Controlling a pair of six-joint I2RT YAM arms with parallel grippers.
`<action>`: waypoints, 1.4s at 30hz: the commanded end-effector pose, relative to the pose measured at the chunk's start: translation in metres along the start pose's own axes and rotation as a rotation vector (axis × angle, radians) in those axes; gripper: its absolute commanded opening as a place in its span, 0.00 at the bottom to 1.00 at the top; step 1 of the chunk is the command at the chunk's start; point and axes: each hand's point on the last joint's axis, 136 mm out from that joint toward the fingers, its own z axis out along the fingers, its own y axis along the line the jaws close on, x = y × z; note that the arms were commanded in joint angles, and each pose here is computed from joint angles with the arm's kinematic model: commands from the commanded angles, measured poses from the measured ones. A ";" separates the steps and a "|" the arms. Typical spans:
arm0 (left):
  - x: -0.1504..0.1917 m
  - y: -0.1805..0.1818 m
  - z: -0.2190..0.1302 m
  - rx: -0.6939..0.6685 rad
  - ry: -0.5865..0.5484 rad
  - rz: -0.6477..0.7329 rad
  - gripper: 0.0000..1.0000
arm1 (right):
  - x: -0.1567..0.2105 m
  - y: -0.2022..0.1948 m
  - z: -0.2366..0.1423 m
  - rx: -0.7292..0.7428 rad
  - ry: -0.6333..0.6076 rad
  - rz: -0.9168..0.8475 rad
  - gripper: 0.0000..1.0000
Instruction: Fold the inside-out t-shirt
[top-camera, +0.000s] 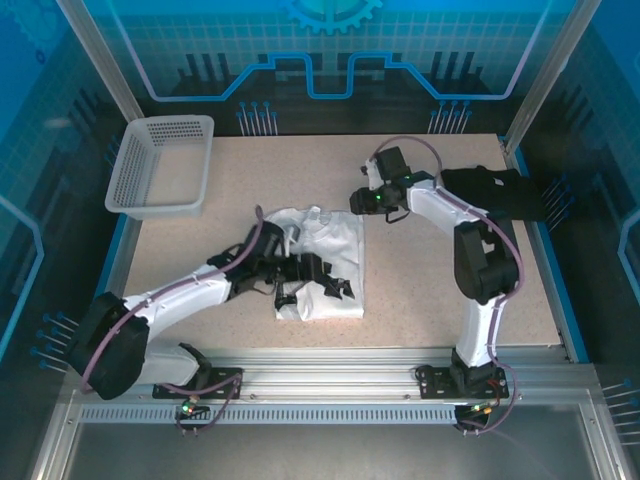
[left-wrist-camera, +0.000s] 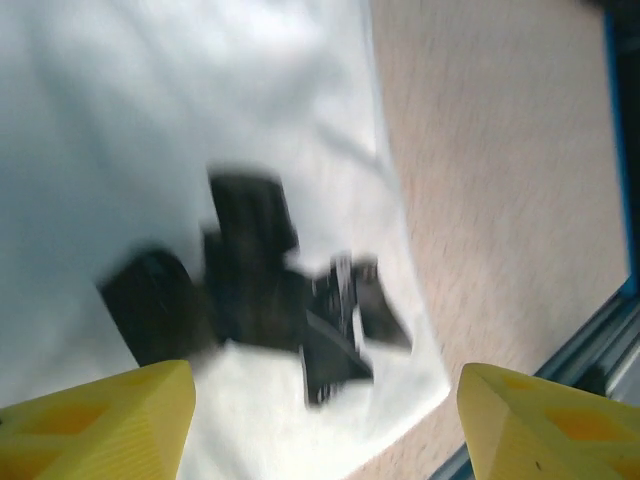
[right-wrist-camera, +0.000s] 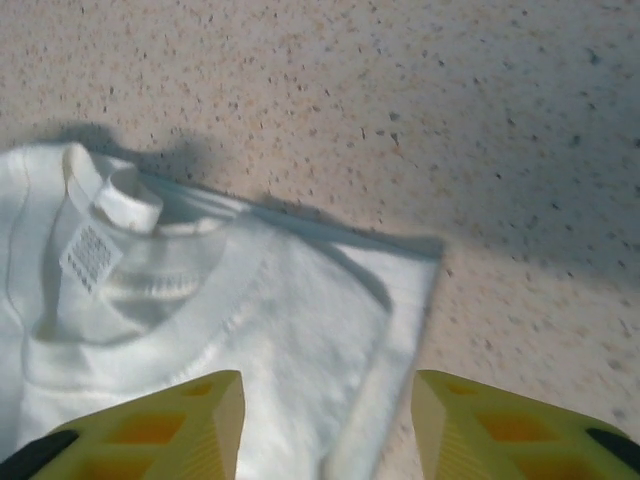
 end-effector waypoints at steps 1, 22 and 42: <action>-0.060 0.035 -0.012 -0.051 -0.109 -0.067 0.71 | 0.030 -0.007 -0.001 0.010 0.074 0.019 0.58; -0.109 0.132 0.052 -0.217 0.053 -0.202 0.77 | 0.043 0.004 0.070 -0.014 0.208 0.109 0.75; -0.098 0.115 0.092 -0.085 0.125 -0.208 0.35 | 0.047 0.023 0.082 -0.110 0.217 0.134 0.33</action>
